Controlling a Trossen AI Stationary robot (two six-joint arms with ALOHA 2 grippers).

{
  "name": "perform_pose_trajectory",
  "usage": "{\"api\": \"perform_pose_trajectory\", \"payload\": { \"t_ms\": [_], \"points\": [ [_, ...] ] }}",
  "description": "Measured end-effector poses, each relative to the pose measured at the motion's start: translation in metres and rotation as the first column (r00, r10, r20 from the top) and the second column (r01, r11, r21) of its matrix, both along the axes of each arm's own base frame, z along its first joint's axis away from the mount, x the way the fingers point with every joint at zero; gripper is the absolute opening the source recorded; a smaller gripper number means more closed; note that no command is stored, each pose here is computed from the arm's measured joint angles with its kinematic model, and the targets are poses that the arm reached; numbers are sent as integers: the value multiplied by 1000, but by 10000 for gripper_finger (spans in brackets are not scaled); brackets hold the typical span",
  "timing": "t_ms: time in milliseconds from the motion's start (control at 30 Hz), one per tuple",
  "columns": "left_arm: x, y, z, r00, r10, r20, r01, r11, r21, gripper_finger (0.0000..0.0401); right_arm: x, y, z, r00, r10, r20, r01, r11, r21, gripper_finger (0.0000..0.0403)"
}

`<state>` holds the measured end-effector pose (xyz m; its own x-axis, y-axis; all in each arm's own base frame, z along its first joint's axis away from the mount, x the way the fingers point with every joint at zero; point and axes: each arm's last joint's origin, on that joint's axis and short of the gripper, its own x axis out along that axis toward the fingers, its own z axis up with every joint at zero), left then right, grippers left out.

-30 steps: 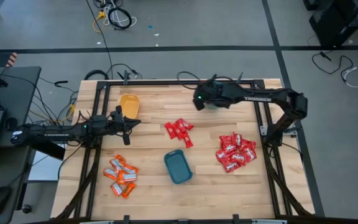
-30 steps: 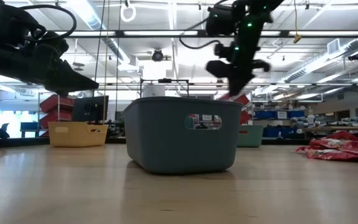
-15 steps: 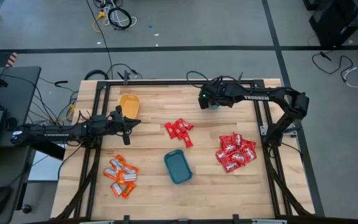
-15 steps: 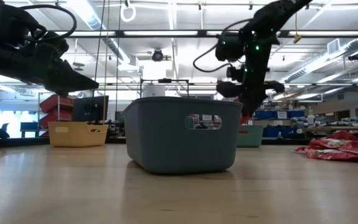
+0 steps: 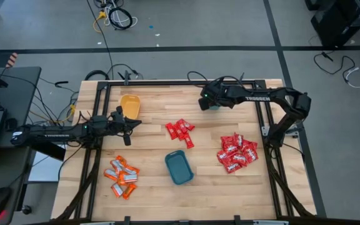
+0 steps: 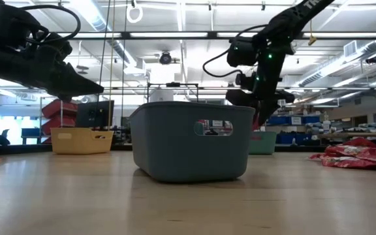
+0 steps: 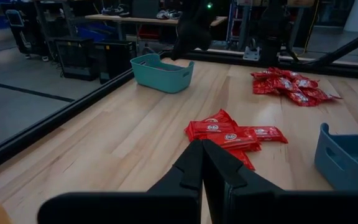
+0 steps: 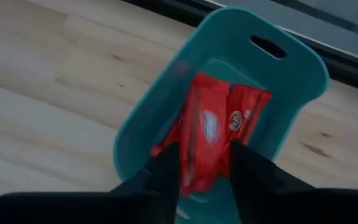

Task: Sort candy
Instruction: Put the red chocolate bar into the green bin, then adjust the yellow bin

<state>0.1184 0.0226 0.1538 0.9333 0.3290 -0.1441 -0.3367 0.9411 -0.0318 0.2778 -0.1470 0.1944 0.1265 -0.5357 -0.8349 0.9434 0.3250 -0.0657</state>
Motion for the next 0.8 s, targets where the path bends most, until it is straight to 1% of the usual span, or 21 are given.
{"api": "perform_pose_trajectory", "payload": {
  "t_ms": [200, 300, 400, 467, 533, 633, 700, 733, 800],
  "points": [
    [0, 0, 0, 1000, 0, 1, 0, 1000, 0, 12, 1, 1, 0, 997, 62, -36, -62, 998, -6, 201],
    [0, 0, 1, 1000, -6, -12, 6, 1000, -8, 12, 4, 1, 8, 986, 158, -58, -157, 987, 32, 226],
    [2, -1, 12, 999, -30, -15, 30, 999, -18, 12, 9, 3, 21, 952, 303, -45, -301, 952, 60, 225],
    [2, -1, 20, 999, -29, -30, 28, 999, -35, 12, 13, 10, 32, 910, 415, -21, -413, 909, 61, 203],
    [3, -1, 25, 997, -26, -78, 22, 998, -60, 12, 16, 19, 39, 862, 506, -16, -505, 862, 47, 162],
    [5, 0, 35, 988, -6, -156, -9, 995, -97, 12, 17, 36, 39, 803, 595, -38, -594, 804, 32, 80],
    [9, 2, 43, 976, 32, -217, -58, 991, -119, 10, 18, 47, 37, 772, 634, -37, -634, 773, 13, 25],
    [11, 3, 47, 967, 54, -249, -88, 988, -129, 8, 18, 52, 36, 760, 649, -31, -649, 761, 0, 13],
    [15, 7, 54, 944, 97, -316, -150, 977, -149, 5, 20, 62, 35, 738, 675, -15, -675, 737, -28, 15]
  ]
}}
